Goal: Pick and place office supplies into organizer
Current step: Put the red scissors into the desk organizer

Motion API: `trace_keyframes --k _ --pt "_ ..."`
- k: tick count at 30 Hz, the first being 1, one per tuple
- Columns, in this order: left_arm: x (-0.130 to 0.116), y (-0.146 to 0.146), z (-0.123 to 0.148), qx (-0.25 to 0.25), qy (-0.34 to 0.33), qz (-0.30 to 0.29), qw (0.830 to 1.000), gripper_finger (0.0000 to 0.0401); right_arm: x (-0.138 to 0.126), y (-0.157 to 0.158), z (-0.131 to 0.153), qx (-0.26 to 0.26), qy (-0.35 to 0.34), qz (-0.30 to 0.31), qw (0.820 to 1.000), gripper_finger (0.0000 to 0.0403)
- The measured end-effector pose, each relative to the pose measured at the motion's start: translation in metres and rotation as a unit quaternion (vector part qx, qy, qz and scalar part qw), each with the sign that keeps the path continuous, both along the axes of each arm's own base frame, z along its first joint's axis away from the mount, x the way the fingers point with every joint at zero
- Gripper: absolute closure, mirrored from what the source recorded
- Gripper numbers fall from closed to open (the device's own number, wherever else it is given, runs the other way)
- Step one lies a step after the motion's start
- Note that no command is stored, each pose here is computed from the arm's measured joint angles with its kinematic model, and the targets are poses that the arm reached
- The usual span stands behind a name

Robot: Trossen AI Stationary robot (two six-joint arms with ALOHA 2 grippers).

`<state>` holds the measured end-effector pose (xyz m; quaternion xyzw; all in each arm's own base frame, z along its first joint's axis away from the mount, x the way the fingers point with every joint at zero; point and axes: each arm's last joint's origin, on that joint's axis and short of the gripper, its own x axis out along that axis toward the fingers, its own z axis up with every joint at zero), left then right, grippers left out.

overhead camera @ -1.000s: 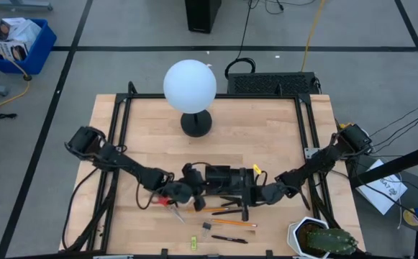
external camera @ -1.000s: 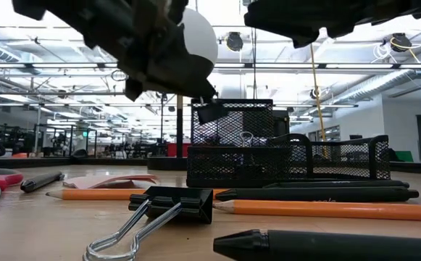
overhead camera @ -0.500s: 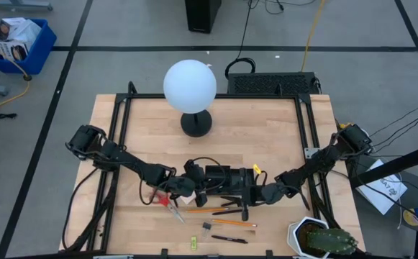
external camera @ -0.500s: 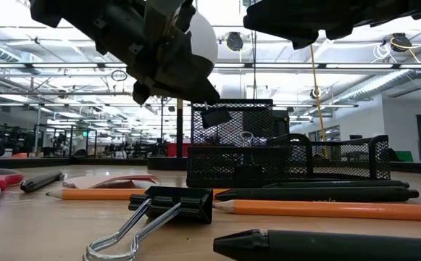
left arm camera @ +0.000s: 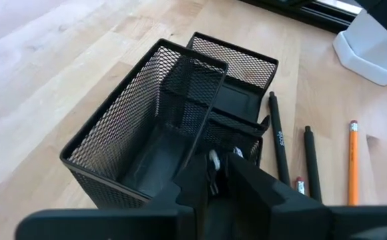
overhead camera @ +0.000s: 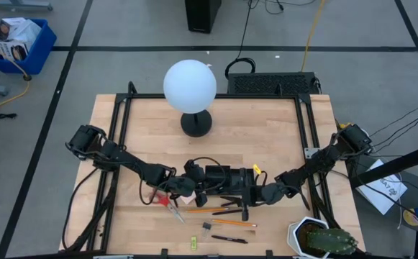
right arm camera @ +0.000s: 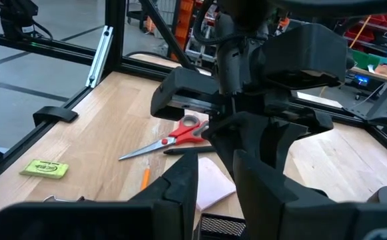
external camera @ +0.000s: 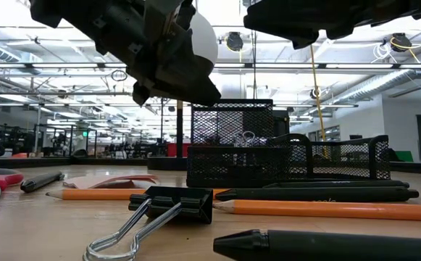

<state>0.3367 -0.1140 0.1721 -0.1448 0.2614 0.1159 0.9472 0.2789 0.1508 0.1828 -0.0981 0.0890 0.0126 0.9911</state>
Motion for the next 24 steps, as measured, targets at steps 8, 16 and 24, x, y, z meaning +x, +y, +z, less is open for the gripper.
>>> trace_keyframes --k 8,16,24 --pt "0.0 0.002 0.0 -0.011 -0.009 0.04 0.999 0.0323 -0.001 0.001 -0.002 0.0 0.01 0.001 1.0 0.0312" --pt "-0.006 -0.004 0.007 0.014 -0.004 0.027 1.0 0.0218 -0.002 0.0 -0.006 0.0 0.027 -0.001 1.0 0.0278" --pt "-0.018 -0.02 0.031 0.041 -0.037 -0.025 0.998 0.0135 -0.002 0.0 -0.006 -0.004 0.027 -0.001 1.0 0.0247"
